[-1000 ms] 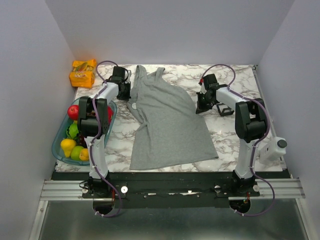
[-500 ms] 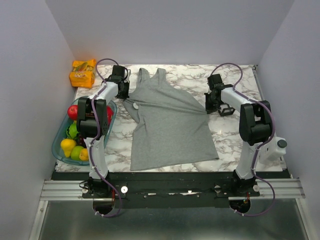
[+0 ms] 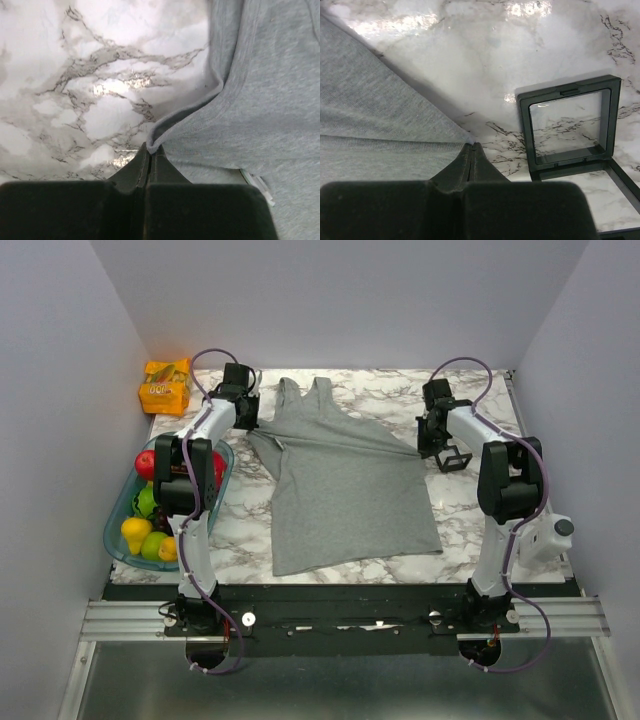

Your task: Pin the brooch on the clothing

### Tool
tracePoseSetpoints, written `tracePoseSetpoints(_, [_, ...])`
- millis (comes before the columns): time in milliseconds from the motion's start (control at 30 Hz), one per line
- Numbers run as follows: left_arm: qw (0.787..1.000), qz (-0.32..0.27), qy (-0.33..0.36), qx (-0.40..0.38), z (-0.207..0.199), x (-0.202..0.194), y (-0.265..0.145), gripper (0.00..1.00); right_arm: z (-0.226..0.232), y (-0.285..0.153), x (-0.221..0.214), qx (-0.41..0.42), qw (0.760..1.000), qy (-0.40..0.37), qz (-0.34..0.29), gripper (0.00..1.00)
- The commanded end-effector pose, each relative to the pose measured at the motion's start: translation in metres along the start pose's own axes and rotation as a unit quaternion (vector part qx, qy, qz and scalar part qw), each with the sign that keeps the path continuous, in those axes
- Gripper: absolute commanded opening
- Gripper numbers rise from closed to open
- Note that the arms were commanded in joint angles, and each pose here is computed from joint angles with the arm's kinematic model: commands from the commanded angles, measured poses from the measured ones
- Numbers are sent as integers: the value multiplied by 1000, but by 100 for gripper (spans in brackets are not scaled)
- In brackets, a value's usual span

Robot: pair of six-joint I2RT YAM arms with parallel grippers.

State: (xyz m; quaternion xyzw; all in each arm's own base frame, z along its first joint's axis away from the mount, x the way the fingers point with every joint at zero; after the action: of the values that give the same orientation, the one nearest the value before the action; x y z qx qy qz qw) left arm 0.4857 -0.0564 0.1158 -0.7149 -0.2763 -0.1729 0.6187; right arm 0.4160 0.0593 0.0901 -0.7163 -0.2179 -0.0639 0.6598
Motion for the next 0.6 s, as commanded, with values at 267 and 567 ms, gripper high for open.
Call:
tracePoseSetpoints(267, [1000, 7, 0, -10, -8, 8, 15, 0, -20, 5, 2, -20, 999, 8, 25, 1])
tracePoseSetpoints(567, [998, -18, 10, -60, -40, 17, -16, 87, -4, -25, 12, 52, 998, -10, -34, 56])
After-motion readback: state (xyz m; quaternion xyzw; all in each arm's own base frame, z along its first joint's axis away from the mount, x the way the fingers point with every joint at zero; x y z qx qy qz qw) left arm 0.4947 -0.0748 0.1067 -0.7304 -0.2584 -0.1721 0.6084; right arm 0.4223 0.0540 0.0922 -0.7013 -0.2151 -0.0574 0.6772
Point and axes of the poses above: each gripper's point midway between its finger pads, its own y axis out along the fingers, its own z axis along the line the jaws close on, x = y × z, the point moved 6 cm from there along -y, back along the fingers, and after that the axes turned 15 degrees about -y, right-handed, at the moved point
